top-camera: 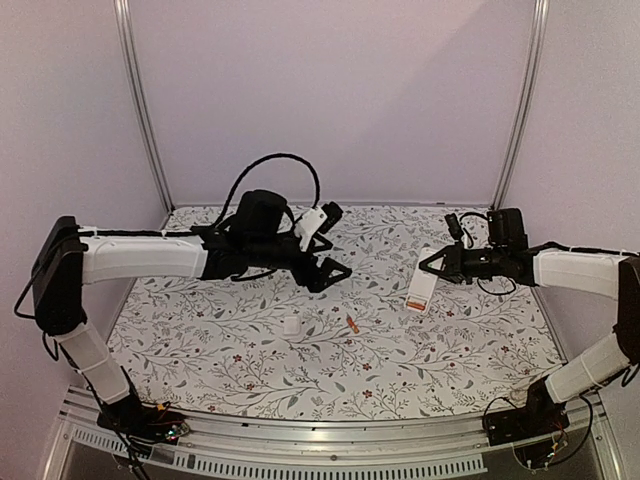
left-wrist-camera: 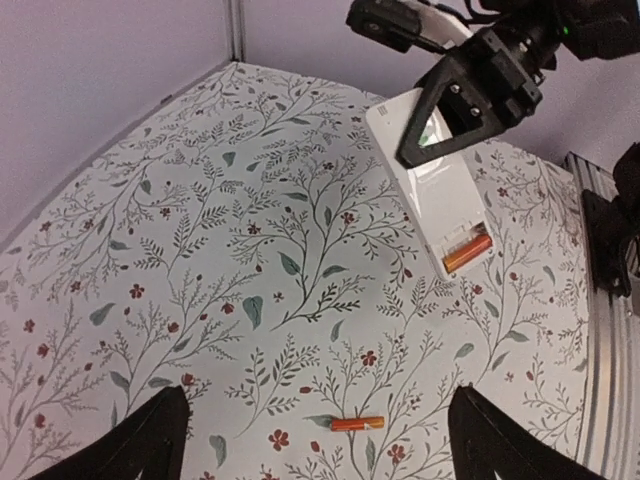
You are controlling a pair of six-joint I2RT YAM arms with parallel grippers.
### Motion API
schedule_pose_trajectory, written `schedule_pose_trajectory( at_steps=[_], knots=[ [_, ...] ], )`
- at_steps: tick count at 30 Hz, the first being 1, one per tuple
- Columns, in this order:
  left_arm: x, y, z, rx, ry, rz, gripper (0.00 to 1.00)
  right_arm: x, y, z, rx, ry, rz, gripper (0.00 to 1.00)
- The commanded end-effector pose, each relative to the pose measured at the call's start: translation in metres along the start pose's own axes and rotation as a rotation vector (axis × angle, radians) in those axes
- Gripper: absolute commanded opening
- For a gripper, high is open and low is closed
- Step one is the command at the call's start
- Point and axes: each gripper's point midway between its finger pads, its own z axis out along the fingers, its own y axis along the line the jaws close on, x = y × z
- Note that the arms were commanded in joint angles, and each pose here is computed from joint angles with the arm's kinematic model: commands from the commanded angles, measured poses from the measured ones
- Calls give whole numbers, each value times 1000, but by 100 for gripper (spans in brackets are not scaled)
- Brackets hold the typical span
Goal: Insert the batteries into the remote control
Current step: Pick up the battery from the center of the board.
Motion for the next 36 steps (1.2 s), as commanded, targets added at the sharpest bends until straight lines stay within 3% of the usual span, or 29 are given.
schedule_pose_trajectory(
  at_steps=[1, 6, 19, 36],
  knots=[
    [47, -32, 8, 324, 153, 447, 91, -14, -5, 6, 12, -23, -5, 0],
    [89, -27, 30, 483, 390, 529, 80, -17, -5, 5, 20, -29, -5, 0],
    [154, -20, 62, 568, 613, 690, 66, -13, -9, 7, 16, -17, 3, 0],
    [169, -26, 85, 570, 593, 793, 58, -13, -11, 5, 14, -18, 9, 0]
  ],
)
